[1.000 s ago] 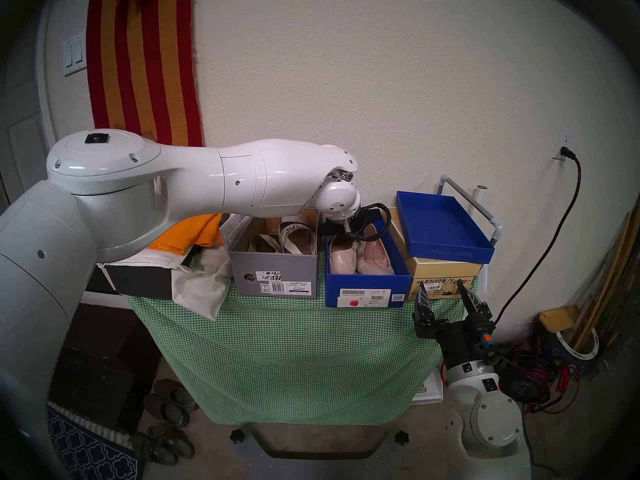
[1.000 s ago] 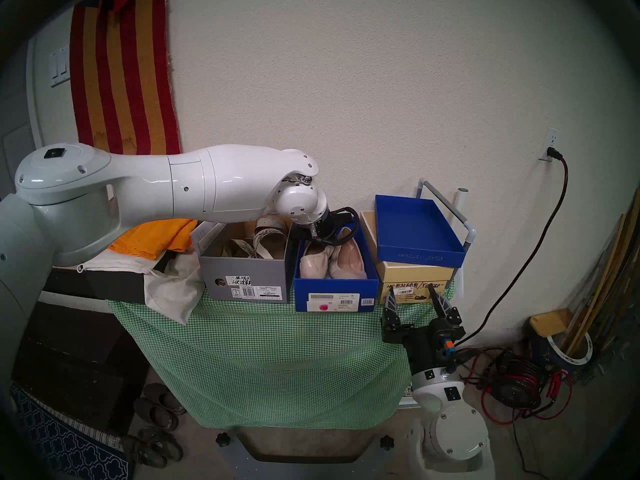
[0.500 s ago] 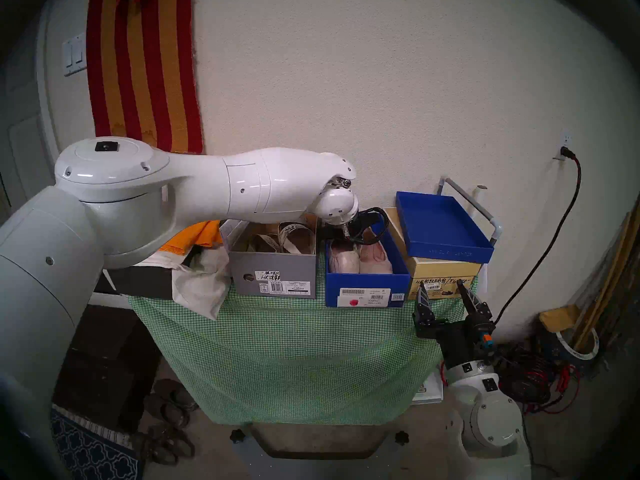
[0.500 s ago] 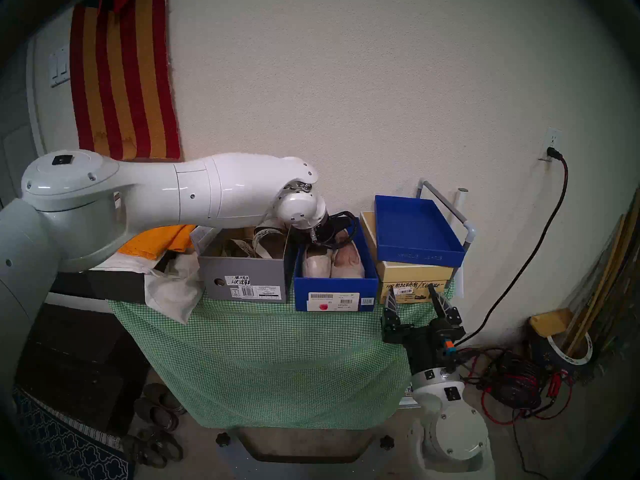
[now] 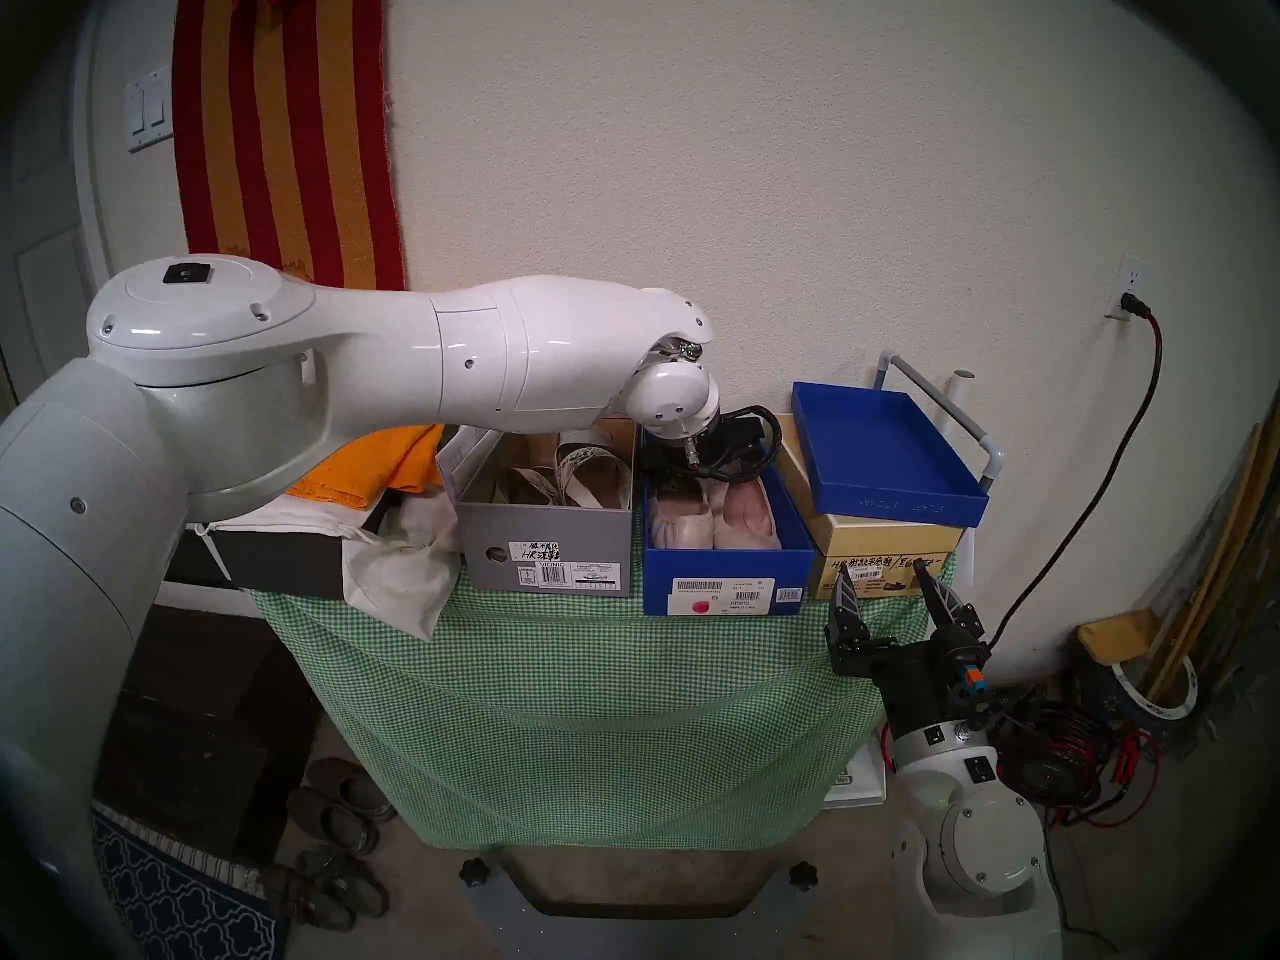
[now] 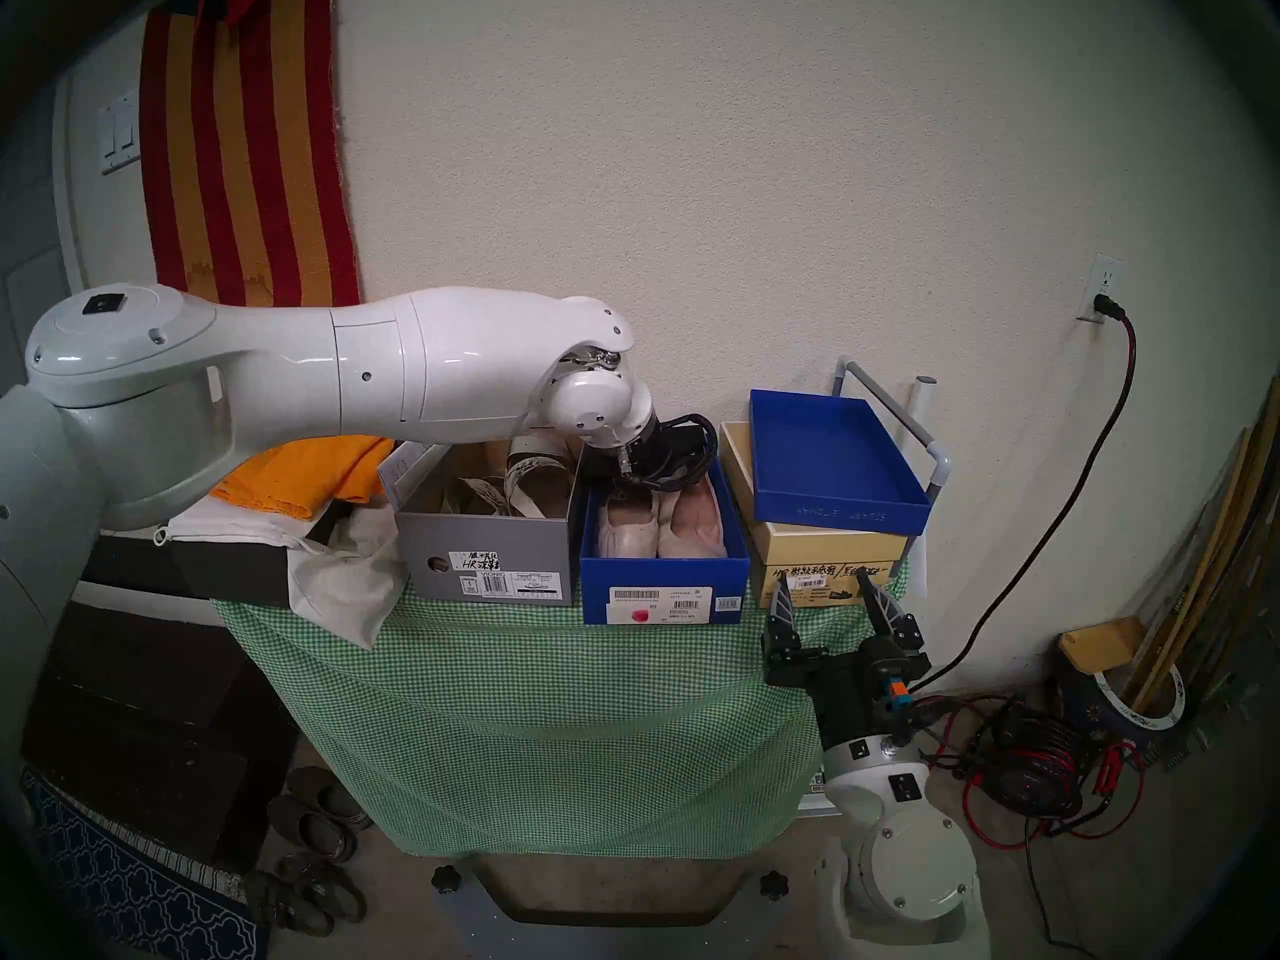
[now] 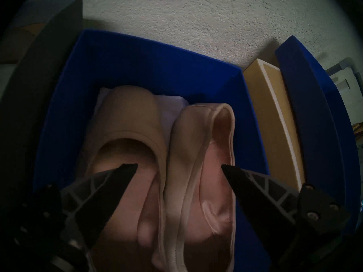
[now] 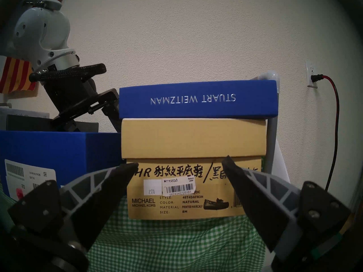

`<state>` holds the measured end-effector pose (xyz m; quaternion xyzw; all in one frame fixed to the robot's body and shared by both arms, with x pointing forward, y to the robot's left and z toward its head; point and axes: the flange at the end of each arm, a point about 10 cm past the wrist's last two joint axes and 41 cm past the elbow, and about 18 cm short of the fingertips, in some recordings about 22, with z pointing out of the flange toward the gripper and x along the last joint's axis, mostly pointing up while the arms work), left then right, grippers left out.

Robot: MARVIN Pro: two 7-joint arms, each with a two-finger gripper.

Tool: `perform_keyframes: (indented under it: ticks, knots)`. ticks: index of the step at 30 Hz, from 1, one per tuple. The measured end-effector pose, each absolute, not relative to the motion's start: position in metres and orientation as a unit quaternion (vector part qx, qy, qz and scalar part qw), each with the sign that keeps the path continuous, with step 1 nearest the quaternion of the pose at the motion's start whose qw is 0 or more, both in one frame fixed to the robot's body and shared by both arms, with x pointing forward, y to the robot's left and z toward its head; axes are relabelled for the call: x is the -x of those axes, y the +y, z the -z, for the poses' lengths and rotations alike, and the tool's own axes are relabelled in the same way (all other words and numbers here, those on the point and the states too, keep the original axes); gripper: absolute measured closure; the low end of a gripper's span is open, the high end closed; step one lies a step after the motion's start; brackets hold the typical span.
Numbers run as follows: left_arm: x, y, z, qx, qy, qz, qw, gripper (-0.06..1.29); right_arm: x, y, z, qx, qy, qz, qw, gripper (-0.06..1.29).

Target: Put shoes into shoe box

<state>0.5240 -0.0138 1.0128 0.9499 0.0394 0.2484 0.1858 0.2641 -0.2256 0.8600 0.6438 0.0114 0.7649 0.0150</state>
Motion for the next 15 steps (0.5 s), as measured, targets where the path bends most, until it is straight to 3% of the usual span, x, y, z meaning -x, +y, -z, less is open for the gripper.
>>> perform_keyframes:
  ticks: [3,15]
  knots:
    - [-0.522,-0.013,-1.029,-0.946,0.036,-0.261,0.189,0.04,-0.264,-0.226,-0.86,-0.644,0.011,-0.765,0.015,-0.01]
    - [-0.509,-0.011,-1.089,-0.928,0.023,-0.313,0.199,0.04,-0.264,-0.226,-0.86,-0.644,0.011,-0.765,0.015,-0.01]
